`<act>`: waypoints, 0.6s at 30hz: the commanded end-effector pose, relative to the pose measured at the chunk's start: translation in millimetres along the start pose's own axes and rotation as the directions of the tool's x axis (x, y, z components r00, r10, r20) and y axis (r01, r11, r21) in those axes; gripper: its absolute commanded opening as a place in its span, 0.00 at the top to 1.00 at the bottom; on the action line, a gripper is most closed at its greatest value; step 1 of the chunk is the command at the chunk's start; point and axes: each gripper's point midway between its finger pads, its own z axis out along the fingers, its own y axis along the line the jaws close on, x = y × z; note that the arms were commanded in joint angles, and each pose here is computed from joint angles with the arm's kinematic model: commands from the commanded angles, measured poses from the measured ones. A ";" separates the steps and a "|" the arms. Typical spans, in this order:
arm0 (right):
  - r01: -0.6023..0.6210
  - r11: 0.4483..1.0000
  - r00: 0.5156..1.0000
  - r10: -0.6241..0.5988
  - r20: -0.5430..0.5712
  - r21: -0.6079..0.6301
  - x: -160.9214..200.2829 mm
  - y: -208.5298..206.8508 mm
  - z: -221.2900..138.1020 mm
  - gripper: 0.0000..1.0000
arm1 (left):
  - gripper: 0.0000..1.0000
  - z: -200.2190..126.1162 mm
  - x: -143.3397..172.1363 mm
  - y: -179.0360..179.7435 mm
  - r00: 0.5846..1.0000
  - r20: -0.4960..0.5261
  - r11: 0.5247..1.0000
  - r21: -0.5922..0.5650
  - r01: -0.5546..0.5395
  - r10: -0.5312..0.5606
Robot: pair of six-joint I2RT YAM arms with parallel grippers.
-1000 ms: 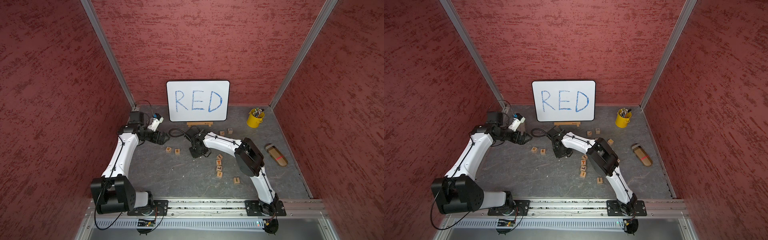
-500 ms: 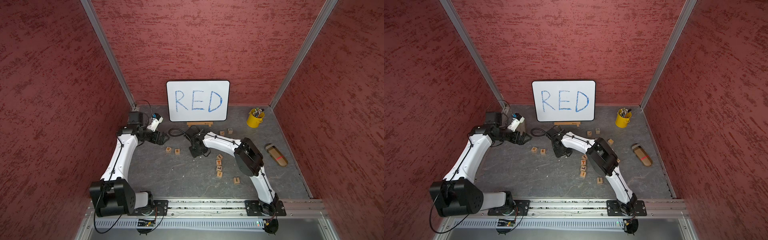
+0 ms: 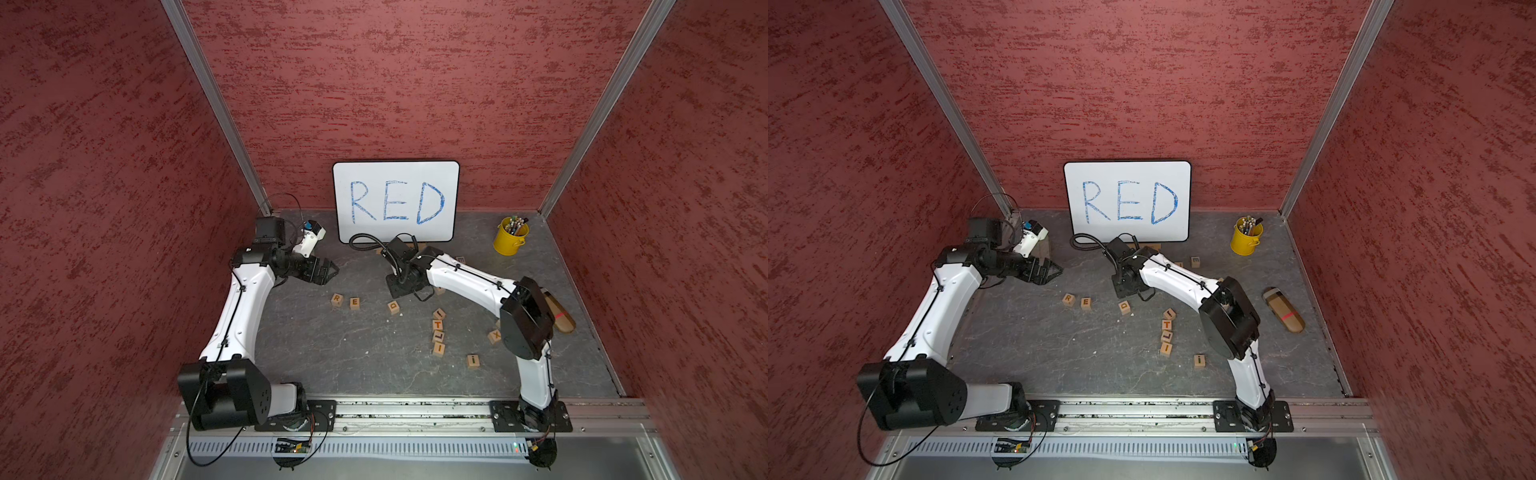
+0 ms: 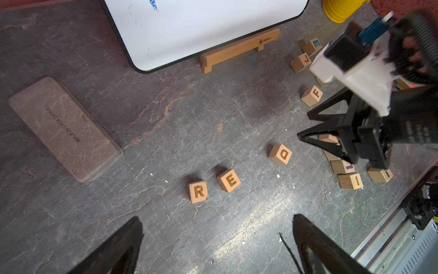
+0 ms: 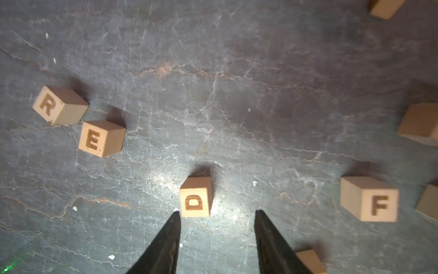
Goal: Assemble the uppercase word "red" with letter blocks
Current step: Place the letter block at the center of the board, then move the letter block to the center of the board.
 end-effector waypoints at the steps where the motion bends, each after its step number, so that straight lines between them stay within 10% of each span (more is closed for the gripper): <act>1: -0.067 0.997 0.987 0.073 0.141 -0.047 -30.2 -14.9 -30.5 0.48 | 0.00 6.1 -2.9 -12.5 0.999 -0.029 1.000 0.026 -0.018 0.018; 18: -0.363 0.920 0.811 0.391 0.435 -0.150 -23.4 -150.7 -124.4 0.48 | 0.00 97.7 -3.6 -101.3 0.928 -0.273 0.964 0.154 -0.218 0.253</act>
